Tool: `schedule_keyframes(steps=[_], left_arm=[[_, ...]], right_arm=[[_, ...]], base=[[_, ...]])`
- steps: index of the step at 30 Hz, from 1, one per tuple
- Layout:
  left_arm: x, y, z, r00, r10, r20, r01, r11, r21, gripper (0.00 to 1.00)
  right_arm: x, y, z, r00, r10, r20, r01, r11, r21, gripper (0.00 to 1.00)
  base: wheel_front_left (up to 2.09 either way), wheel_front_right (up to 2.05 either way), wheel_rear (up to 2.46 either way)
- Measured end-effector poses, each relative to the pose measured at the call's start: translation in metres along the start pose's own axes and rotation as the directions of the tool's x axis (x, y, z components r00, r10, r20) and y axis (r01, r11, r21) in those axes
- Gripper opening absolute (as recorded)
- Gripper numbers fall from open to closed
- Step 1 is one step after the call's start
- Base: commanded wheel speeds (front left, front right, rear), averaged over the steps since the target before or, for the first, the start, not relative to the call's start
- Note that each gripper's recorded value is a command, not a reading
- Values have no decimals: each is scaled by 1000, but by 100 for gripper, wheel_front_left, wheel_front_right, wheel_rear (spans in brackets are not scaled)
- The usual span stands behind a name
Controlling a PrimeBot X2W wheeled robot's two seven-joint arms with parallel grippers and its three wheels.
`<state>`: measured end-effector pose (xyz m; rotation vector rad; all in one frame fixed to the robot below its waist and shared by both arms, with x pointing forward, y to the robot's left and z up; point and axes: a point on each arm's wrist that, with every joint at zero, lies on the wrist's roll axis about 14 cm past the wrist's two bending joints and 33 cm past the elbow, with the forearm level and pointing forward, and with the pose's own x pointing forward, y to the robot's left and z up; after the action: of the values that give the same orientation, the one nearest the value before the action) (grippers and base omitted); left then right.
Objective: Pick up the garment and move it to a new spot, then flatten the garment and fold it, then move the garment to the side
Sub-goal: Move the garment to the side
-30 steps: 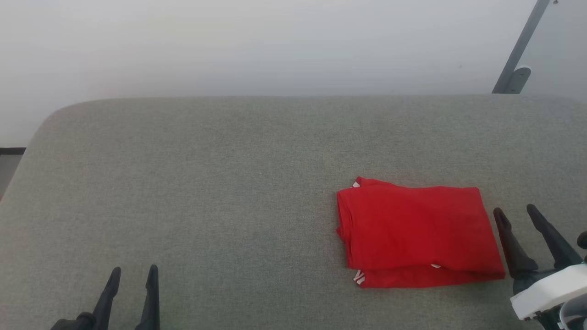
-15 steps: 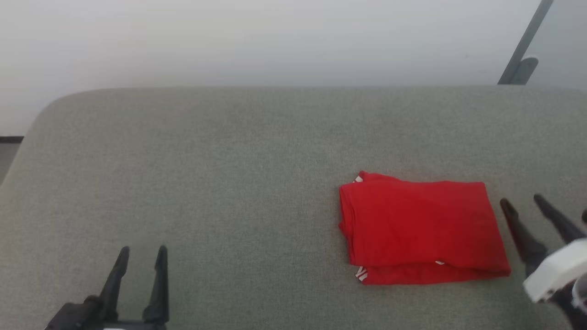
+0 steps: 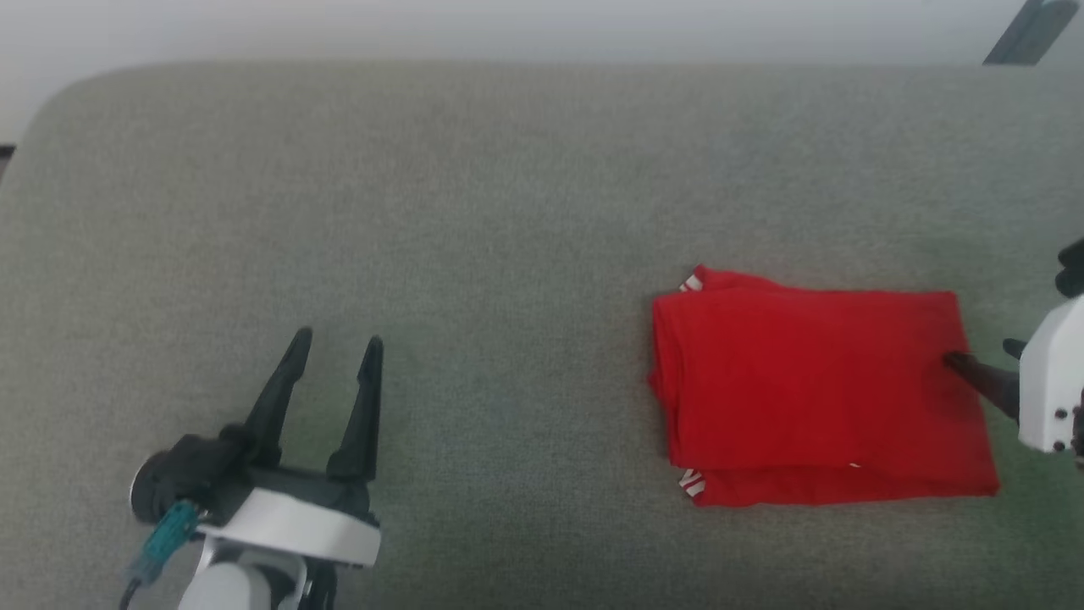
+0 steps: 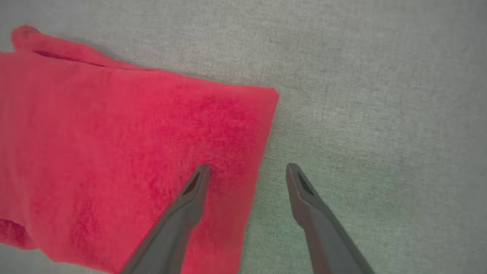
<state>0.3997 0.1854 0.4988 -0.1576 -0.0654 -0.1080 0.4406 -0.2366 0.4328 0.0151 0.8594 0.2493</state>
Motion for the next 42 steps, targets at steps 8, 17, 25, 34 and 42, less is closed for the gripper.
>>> schedule_keyframes(steps=[8,17,25,34,42], left_arm=[[22,0,-21,998,-23,-50,23,1000,-1,100],[37,-2,-32,996,-54,-71,56,998,16,100],[67,-30,-29,983,-179,-37,180,983,40,100],[127,-80,-37,926,-376,19,374,925,67,100],[190,-128,-49,831,-548,95,539,836,103,100]], right_arm=[[39,-8,-26,977,-15,-212,15,1000,-1,100],[54,-1,-18,989,22,-146,-16,999,40,0],[28,-50,-5,996,-84,-4,84,986,146,0],[-16,-160,-2,919,-382,99,344,898,275,0],[-29,-234,2,794,-595,125,540,784,305,0]], base=[[0,0,0],[0,0,0],[0,0,0],[0,0,0],[0,0,0]])
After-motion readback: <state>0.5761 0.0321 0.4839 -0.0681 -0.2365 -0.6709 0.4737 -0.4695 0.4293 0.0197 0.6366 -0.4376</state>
